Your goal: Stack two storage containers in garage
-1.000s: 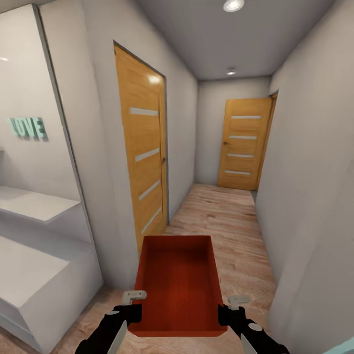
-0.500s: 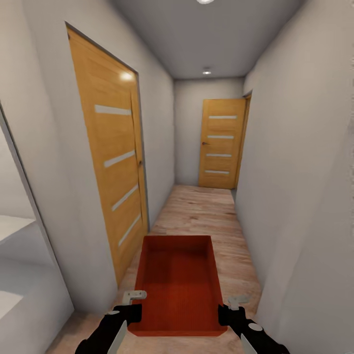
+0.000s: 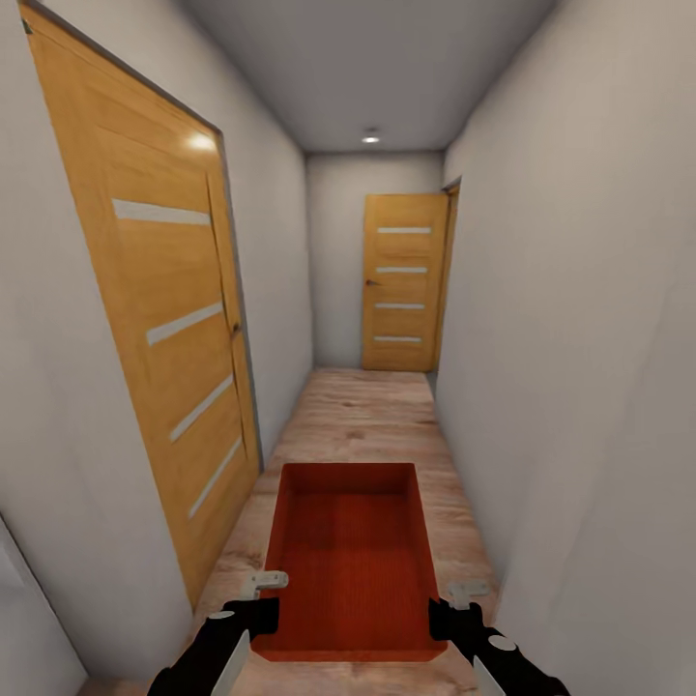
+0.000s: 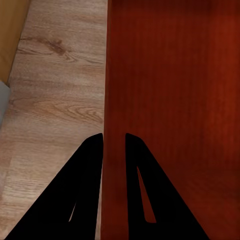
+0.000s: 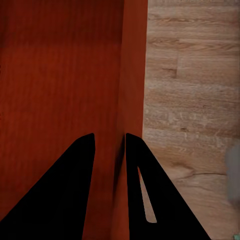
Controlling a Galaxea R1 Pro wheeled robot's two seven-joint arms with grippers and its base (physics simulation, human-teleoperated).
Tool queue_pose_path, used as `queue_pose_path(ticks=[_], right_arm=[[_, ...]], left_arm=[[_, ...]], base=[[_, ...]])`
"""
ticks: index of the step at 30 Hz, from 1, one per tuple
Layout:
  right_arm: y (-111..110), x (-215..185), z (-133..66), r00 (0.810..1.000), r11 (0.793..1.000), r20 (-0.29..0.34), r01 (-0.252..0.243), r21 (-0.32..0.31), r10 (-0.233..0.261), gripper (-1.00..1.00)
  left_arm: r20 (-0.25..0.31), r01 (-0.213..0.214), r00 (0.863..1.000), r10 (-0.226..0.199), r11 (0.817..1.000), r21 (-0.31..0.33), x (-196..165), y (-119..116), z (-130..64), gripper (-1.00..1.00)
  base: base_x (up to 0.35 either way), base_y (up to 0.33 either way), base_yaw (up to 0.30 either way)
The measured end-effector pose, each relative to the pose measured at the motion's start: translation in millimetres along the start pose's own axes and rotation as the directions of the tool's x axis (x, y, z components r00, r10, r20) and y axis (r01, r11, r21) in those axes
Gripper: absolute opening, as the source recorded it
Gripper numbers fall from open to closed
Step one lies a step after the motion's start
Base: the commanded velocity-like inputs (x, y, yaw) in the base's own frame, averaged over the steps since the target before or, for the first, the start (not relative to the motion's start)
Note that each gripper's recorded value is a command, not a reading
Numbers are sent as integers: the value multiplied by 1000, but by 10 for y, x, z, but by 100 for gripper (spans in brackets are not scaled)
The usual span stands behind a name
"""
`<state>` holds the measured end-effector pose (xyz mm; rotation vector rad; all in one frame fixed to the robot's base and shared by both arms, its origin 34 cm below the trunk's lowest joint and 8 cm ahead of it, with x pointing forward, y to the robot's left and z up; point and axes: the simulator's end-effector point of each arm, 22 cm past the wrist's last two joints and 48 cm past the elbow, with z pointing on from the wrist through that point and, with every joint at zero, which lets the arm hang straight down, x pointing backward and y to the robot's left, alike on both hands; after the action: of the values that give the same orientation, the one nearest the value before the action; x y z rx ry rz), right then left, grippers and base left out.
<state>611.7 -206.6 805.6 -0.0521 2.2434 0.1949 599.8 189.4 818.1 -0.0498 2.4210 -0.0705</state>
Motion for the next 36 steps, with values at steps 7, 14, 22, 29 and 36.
queue_pose_path(ticks=[7, 14, 22, 29, 36], right_arm=[[2, 0, 0, 1000, 1000, 0, 0, 0, 0, -100], [3, 0, 0, 1000, 1000, 0, -1, 0, 1, -100], [-1, -3, 0, 1000, 1000, 1, 0, 0, 0, -100], [2, 0, 0, 1000, 1000, 0, 0, 0, 0, -100], [5, 1, 1, 1000, 1000, 0, -1, 0, 1, -100]], left_arm=[[0, 0, 1000, 0, 1000, 0, -1, 2, 0, -100], [0, 0, 1000, 0, 1000, 0, -1, 3, 0, -100], [1, -1, 1000, 1, 1000, 0, -4, -1, 0, -100], [0, 0, 1000, 0, 1000, 0, -1, 1, 0, -100], [0, 0, 1000, 0, 1000, 0, 0, 5, 0, -100]], base=[[329, 94, -5], [329, 94, -13], [329, 94, -109], [329, 94, -1], [329, 84, 0]])
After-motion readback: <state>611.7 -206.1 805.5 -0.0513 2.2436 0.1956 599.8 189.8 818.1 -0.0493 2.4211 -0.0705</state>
